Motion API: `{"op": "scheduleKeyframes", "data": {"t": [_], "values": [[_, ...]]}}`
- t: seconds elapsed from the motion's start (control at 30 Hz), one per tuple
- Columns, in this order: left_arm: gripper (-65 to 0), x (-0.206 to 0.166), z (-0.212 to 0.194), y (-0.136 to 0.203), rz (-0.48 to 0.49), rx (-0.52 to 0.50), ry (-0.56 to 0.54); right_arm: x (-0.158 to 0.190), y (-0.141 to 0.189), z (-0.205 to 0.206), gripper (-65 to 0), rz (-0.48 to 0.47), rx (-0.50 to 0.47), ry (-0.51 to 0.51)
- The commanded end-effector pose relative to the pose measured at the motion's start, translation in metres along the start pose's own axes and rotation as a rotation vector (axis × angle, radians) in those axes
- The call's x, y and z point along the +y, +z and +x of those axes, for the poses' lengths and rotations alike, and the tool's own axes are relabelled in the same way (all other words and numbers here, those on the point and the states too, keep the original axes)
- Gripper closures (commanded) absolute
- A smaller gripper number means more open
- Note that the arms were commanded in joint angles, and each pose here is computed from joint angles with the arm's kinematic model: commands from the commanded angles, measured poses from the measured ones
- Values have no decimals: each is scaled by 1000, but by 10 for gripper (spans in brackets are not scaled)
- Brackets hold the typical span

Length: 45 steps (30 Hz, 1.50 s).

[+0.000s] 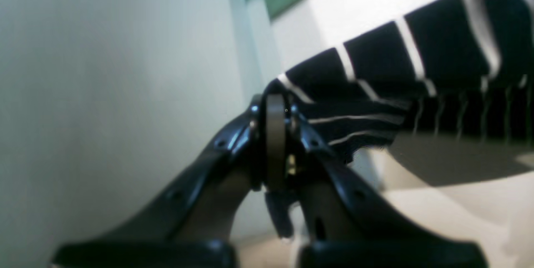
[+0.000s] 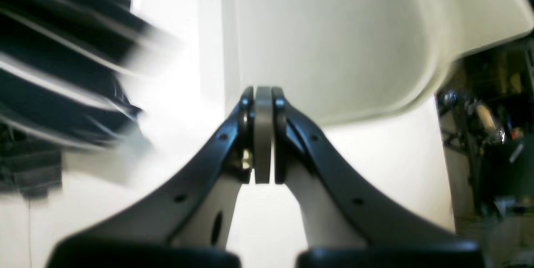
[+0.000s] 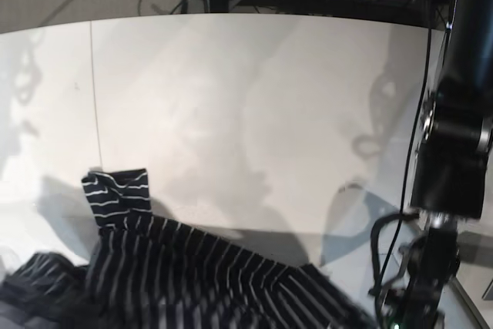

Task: Layout the t-shirt on the table in an organized manner, then fold the t-shirt properly
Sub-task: 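Raise the held shirt high with both grippers and shake it out, then lower the shirt onto the table, stretching it between both grippers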

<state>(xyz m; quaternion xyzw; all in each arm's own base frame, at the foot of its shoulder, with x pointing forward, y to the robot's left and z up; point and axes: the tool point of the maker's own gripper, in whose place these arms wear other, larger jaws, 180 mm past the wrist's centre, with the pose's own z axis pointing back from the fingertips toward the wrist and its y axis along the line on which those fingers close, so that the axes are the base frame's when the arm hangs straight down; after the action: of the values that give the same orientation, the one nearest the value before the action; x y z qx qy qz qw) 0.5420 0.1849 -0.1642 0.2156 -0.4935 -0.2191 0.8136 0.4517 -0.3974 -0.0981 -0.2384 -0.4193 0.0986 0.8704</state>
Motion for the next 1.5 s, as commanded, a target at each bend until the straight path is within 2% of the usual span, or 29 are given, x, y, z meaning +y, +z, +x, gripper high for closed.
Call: {"op": "scheduleKeyframes", "data": {"t": [0.0,0.07,0.17,0.23,0.37,0.47,0.6,0.7,0.83,0.9,0.97,1.07,1.17,1.27,1.37,1.47], "values": [[0,11,20,10,31,-64,9,-15,12,6,0,-36,-39,-15],[0,5,4,15,24,-41,-10,-12,12,-12,0,-40,-8,-22],[0,-22,-16,23,-51,-11,-97,-4,14,-40,0,-45,44,-8],[0,-45,-37,30,-106,26,-158,10,16,-56,0,-33,68,-7],[0,-95,-85,55,-196,86,-187,47,18,-103,0,16,142,-48],[0,-140,-135,80,-288,144,-206,98,12,-141,0,112,195,-60],[0,-164,-202,107,-281,258,-308,171,5,-171,0,258,201,-102],[0,-176,-238,123,-268,291,-404,228,4,-170,0,374,171,-111],[0,-186,-277,142,-261,329,-526,301,-4,-170,0,543,171,-62],[0,-182,-295,148,-253,363,-542,325,-6,-161,-2,597,128,-70],[0,-175,-307,151,-241,385,-504,338,-11,-151,-5,625,96,-99],[0,-163,-325,152,-215,424,-451,345,-24,-141,-99,649,87,-139],[0,-158,-339,155,-216,446,-438,348,-36,-136,-264,666,110,-157],[0,-160,-349,158,-226,462,-438,348,-43,-130,-396,675,117,-168],[0,-160,-350,158,-227,463,-438,351,-49,-125,-456,687,113,-188],[0,-160,-347,157,-226,458,-436,363,-58,-132,-453,717,126,-230]]}}
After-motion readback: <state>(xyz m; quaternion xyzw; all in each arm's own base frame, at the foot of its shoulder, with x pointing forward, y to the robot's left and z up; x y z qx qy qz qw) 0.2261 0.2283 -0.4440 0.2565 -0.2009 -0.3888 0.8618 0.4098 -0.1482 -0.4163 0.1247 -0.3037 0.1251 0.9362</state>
